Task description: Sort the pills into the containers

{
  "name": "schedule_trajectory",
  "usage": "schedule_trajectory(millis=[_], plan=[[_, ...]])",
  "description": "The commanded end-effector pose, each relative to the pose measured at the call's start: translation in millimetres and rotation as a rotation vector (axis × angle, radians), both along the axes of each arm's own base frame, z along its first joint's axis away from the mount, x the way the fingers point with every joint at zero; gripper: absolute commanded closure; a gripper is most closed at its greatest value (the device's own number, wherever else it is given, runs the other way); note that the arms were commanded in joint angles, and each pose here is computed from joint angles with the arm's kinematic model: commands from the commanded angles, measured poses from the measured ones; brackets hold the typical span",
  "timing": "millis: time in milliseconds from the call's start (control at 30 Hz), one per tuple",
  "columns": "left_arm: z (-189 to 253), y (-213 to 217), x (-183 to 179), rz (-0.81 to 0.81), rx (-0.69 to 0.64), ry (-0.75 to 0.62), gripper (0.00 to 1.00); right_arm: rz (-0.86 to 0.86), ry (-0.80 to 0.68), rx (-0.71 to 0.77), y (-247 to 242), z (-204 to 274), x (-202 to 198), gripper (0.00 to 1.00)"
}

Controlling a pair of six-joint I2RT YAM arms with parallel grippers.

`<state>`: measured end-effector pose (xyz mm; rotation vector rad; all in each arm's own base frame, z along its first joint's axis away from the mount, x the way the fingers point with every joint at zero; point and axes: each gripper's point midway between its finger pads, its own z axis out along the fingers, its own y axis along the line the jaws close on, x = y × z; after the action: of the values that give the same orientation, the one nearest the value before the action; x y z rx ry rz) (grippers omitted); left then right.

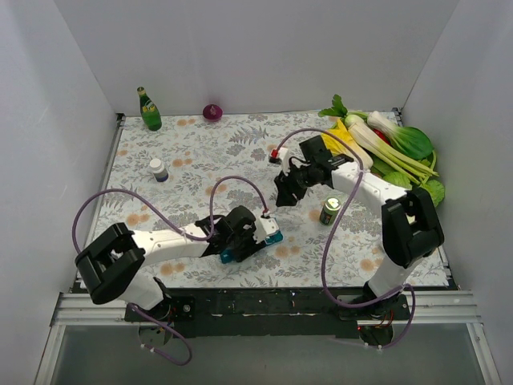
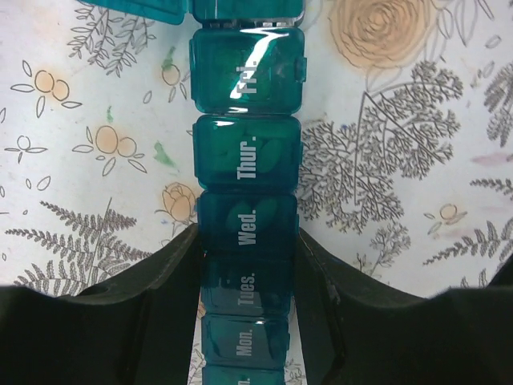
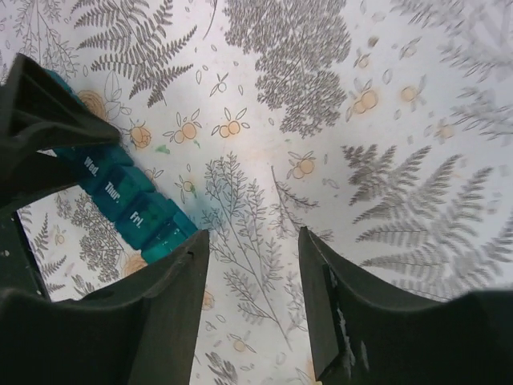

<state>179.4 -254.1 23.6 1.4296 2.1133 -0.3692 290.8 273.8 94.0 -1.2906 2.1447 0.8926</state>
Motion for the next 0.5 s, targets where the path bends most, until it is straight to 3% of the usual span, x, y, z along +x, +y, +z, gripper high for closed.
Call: schedule_trajectory(millis=[0,133,167,267,300,367,400,467], plan=[[3,-6,25,0.102,-0.021,-0.005,0.89,0.031,-0.241,0.079,-15,83,19,0.41],[-1,-5,40,0.179,-0.006,0.017,0.84,0.016,-0.314,0.046,-46,88,11,0.29],[-4,0,46,0.228,0.017,0.004,0.7,-0.013,-0.356,0.031,-59,96,11,0.23],[3,-2,52,0.269,0.008,0.004,0.48,-0.068,-0.387,-0.024,-89,93,3,0.2],[6,-3,52,0.287,-0.005,0.01,0.33,-0.086,-0.39,-0.034,-97,92,2,0.19],[16,-7,53,0.303,-0.035,0.008,0.22,-0.138,-0.397,-0.062,-117,90,-3,0.18],[26,-10,53,0.316,-0.073,0.006,0.11,-0.154,-0.397,-0.069,-124,91,-5,0.18],[41,-13,53,0.329,-0.122,-0.002,0.02,-0.192,-0.399,-0.067,-140,94,-10,0.18]])
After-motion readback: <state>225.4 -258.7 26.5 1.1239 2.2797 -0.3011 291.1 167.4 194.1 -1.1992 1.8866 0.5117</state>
